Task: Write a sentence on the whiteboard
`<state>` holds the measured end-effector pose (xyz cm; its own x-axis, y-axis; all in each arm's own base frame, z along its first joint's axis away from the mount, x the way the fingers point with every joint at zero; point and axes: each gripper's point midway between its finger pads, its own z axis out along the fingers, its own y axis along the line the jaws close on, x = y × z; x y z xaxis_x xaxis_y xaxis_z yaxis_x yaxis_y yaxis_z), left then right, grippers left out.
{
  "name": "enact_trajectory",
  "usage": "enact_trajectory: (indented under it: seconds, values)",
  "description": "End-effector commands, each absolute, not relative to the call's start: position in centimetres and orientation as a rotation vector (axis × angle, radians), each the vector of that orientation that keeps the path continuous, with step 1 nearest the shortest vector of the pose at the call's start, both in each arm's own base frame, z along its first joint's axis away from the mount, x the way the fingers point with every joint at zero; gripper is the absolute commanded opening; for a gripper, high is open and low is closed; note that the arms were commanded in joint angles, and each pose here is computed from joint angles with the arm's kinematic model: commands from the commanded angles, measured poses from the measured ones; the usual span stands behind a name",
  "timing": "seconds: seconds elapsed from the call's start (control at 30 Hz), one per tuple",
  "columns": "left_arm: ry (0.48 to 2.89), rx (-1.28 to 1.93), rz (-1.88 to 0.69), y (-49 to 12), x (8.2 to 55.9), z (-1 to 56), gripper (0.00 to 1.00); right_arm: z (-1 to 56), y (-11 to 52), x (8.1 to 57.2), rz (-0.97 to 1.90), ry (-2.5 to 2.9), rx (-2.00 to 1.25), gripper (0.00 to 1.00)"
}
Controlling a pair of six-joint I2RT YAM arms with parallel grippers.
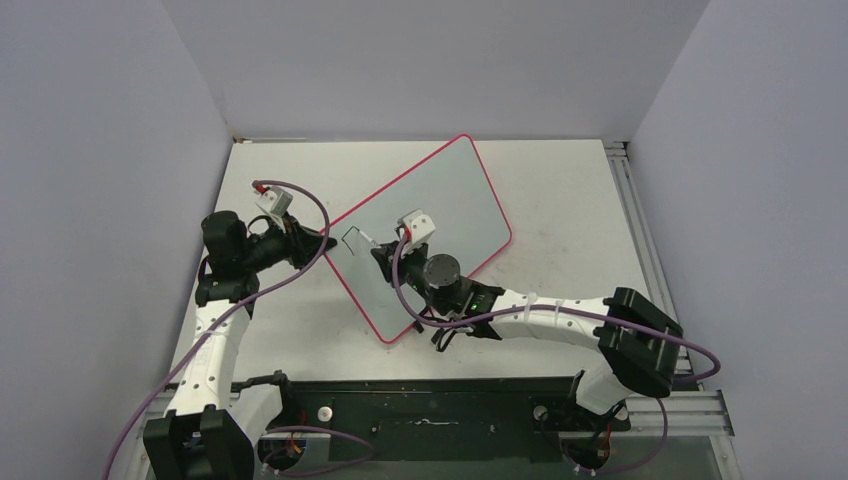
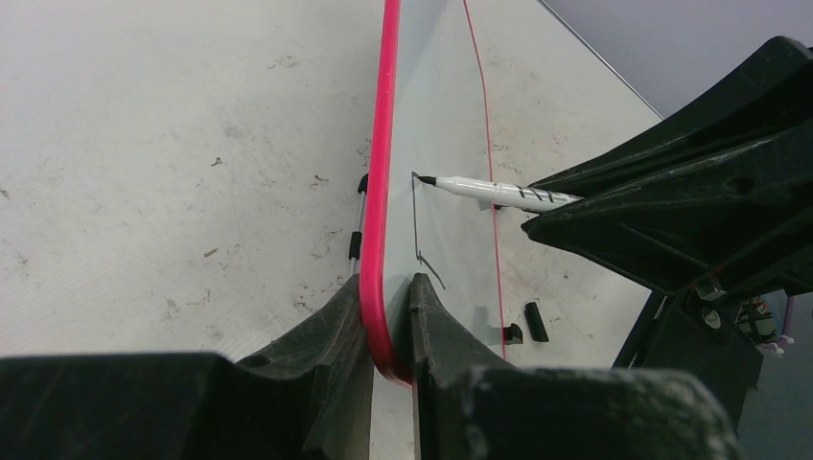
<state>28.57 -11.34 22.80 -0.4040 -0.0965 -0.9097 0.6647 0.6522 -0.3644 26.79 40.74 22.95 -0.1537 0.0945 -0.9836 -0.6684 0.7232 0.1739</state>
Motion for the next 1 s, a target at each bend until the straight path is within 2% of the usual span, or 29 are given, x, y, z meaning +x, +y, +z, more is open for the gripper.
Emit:
enact_trajectory:
  seconds: [0.0,0.77,0.97]
  values:
    - [1.796,0.562,-0.83,-11.4,28.4,21.9,0.0,22.4,39.4,26.6,0.698,1.624,-0.45,0.05]
    - [1.796,0.56,-0.822,-11.3,28.5,21.9,0.0,19.4,41.4,22.4,0.748,1.663,-0.549,0.05]
    - [1.799,0.555,-0.814,-11.2,28.6,21.9,0.0,20.7,41.1,22.1,0.752,1.635,-0.542,0.05]
